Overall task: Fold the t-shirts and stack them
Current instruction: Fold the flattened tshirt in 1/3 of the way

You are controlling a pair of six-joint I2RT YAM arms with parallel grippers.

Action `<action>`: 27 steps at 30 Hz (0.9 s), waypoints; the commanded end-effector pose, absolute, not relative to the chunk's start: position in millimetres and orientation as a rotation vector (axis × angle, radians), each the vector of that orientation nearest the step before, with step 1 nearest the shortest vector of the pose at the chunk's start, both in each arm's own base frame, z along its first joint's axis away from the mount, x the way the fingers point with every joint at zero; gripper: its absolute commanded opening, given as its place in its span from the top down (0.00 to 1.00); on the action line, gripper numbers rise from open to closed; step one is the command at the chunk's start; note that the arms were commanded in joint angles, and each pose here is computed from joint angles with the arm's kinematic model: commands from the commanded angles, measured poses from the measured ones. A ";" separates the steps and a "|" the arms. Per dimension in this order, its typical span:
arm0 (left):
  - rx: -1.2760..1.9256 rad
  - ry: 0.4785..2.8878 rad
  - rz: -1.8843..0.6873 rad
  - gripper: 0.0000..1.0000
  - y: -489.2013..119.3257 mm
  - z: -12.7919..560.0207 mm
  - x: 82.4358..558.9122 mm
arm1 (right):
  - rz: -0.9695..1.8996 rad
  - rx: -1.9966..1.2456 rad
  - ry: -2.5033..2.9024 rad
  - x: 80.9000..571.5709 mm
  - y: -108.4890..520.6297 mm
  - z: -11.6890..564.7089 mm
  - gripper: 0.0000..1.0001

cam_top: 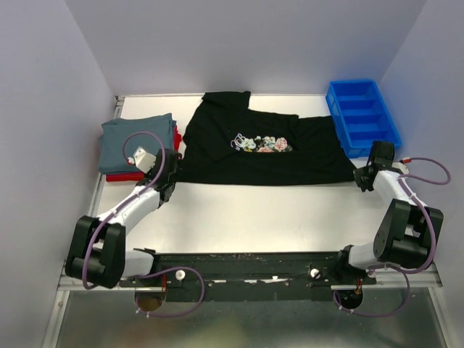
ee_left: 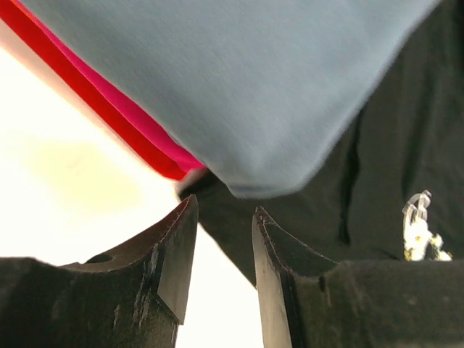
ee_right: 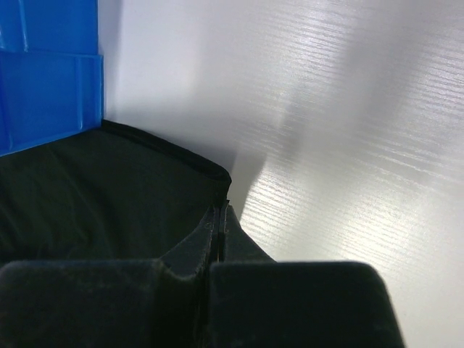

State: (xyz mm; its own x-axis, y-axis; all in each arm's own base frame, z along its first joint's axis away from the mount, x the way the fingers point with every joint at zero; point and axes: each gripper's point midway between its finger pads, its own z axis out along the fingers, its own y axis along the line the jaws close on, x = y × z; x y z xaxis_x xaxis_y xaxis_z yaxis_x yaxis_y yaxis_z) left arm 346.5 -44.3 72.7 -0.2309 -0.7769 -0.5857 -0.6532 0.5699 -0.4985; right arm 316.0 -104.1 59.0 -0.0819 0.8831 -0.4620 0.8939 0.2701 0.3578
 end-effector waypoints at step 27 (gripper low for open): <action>-1.188 2.097 -0.164 0.74 -70.5 17.1 345.2 | -0.009 1.573 1.949 318.8 -106.5 70.7 0.99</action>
State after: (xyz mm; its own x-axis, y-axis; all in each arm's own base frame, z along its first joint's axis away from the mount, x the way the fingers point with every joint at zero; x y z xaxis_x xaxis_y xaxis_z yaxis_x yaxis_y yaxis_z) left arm 349.2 -73.9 29.9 -0.3247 -0.7749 -0.5423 -0.6754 0.5913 -0.4406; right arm 314.8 -100.5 57.9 -0.1056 0.8868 -0.4499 0.8904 0.2857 0.3543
